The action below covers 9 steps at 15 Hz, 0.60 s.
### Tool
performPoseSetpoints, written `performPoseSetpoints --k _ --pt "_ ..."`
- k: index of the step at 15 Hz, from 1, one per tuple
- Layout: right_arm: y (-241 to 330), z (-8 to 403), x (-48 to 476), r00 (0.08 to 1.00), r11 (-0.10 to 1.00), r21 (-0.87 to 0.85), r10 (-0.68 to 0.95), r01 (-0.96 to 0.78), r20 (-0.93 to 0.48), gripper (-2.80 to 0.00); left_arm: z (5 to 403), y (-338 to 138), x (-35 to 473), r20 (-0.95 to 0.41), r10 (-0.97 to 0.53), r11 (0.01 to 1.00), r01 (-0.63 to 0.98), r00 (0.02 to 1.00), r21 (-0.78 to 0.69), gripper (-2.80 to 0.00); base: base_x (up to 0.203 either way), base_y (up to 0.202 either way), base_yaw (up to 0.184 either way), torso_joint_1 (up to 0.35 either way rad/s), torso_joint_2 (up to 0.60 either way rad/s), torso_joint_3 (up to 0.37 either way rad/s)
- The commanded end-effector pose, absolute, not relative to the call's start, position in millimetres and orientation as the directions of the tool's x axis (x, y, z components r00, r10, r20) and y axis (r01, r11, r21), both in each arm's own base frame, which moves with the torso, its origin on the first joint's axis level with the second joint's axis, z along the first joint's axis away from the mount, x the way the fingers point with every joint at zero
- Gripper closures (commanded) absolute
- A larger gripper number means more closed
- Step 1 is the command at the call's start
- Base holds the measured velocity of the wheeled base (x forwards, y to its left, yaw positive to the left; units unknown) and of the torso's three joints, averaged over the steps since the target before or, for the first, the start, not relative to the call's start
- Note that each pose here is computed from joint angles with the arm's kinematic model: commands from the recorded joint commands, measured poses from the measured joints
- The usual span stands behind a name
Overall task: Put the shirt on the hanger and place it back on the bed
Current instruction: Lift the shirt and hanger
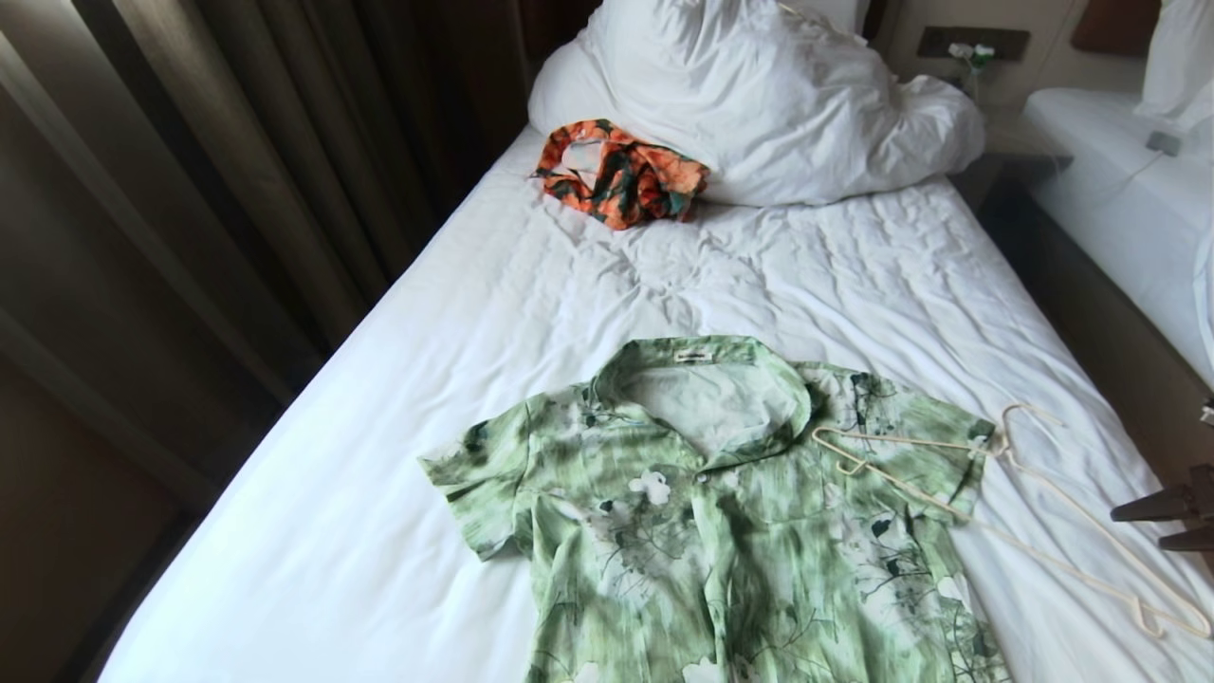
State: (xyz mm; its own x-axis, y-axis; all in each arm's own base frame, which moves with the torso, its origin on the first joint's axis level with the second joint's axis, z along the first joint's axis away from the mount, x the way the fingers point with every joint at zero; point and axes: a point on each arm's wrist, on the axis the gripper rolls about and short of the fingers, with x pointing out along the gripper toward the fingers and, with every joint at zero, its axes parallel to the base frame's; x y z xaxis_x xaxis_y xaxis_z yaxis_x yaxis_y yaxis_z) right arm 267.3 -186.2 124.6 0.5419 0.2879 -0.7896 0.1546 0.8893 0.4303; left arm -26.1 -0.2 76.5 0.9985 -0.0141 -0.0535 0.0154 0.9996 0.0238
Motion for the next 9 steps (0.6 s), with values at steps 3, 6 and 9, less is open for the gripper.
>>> performPoseSetpoints --k 3,6,9 --pt "-190 90 278 0.526 0.814 0.574 0.450 0.091 -0.722 -2.80 76 0 -26 -0.055 -0.014 1.000 0.015 0.998 0.024 0.00 0.000 0.000 0.000 0.000 0.00 0.000" --pt "-192 77 282 0.535 0.774 0.632 0.521 0.030 -0.665 -2.80 76 0 -26 -0.055 -0.014 1.000 0.015 0.998 0.024 0.00 0.000 0.000 0.000 0.000 0.00 0.000" --pt "-192 64 285 0.543 0.724 0.689 0.596 -0.045 -0.591 -2.80 76 0 -26 -0.055 -0.014 1.000 0.015 0.998 0.024 0.00 0.000 0.000 0.000 0.000 0.00 0.000"
